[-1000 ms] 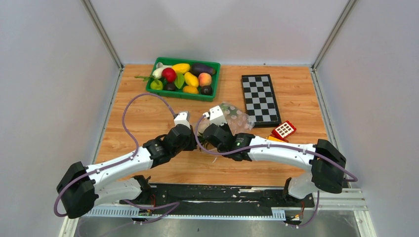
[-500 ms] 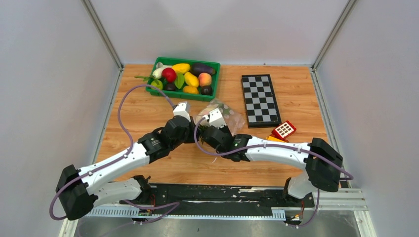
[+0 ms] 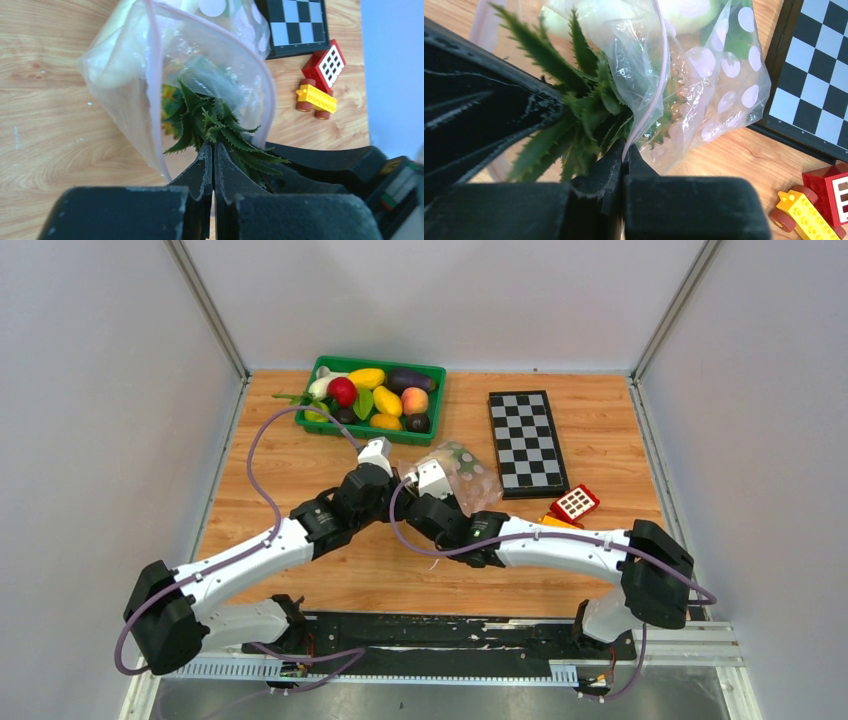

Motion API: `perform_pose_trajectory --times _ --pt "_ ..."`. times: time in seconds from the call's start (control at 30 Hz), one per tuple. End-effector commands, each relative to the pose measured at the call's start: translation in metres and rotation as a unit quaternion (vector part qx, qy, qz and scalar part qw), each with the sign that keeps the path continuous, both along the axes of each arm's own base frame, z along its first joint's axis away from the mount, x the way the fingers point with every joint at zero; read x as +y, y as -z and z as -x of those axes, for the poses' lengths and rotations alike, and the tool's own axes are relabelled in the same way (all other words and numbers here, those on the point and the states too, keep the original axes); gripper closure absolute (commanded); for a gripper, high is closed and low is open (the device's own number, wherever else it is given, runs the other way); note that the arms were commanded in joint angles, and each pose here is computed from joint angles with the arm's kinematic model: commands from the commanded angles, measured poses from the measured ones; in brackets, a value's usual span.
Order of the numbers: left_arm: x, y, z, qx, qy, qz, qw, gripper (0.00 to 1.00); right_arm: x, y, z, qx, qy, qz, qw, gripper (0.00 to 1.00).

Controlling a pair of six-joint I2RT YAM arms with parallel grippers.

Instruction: Open the zip-top bag and remove the fake food

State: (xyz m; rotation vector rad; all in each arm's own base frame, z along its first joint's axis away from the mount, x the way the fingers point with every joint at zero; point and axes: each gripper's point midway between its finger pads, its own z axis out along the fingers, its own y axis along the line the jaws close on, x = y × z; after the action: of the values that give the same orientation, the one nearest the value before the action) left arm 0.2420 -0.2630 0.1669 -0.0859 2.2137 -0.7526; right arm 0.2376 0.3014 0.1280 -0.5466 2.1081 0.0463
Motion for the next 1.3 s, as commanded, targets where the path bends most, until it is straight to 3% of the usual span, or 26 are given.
perform_pose_trajectory --times 0.0,0.17,0.4,0.63,0.83,1.0,1.1,1.27 --pt "-0.025 -0.055 -0.003 -0.028 0.028 0.079 0.996 1.0 0.014 -0.019 -0.005 -0.02 0.015 -0.021 0.999 1.0" --pt "-0.004 -0.059 0.005 -0.037 0.019 0.052 0.998 1.0 -0.028 -0.039 -0.023 -0.081 0.089 0.035 0.992 1.0" --pt "0.025 -0.016 0.023 -0.008 0.011 -0.001 1.0 1.0 -0.044 -0.065 -0.032 -0.105 0.084 0.013 0.991 1.0" --pt "0.03 -0.02 0.037 -0.028 0.047 -0.001 0.999 1.0 -0.037 -0.044 -0.033 -0.079 0.064 0.041 0.994 1.0" --pt "0.015 -0.061 0.038 -0.068 0.064 0.077 0.993 1.0 -0.015 -0.018 -0.028 -0.041 0.016 0.046 0.998 1.0" --pt "-0.003 -0.105 0.035 -0.091 0.084 0.13 0.984 1.0 -0.021 0.003 -0.025 -0.026 0.027 0.063 0.997 1.0" --pt "-0.002 -0.128 0.034 -0.105 0.086 0.139 0.981 1.0 -0.035 0.009 -0.025 -0.03 0.051 0.079 0.995 1.0" --pt "0.021 -0.139 0.032 -0.105 0.065 0.101 0.987 1.0 -0.062 0.018 -0.025 -0.024 0.1 0.098 0.99 1.0"
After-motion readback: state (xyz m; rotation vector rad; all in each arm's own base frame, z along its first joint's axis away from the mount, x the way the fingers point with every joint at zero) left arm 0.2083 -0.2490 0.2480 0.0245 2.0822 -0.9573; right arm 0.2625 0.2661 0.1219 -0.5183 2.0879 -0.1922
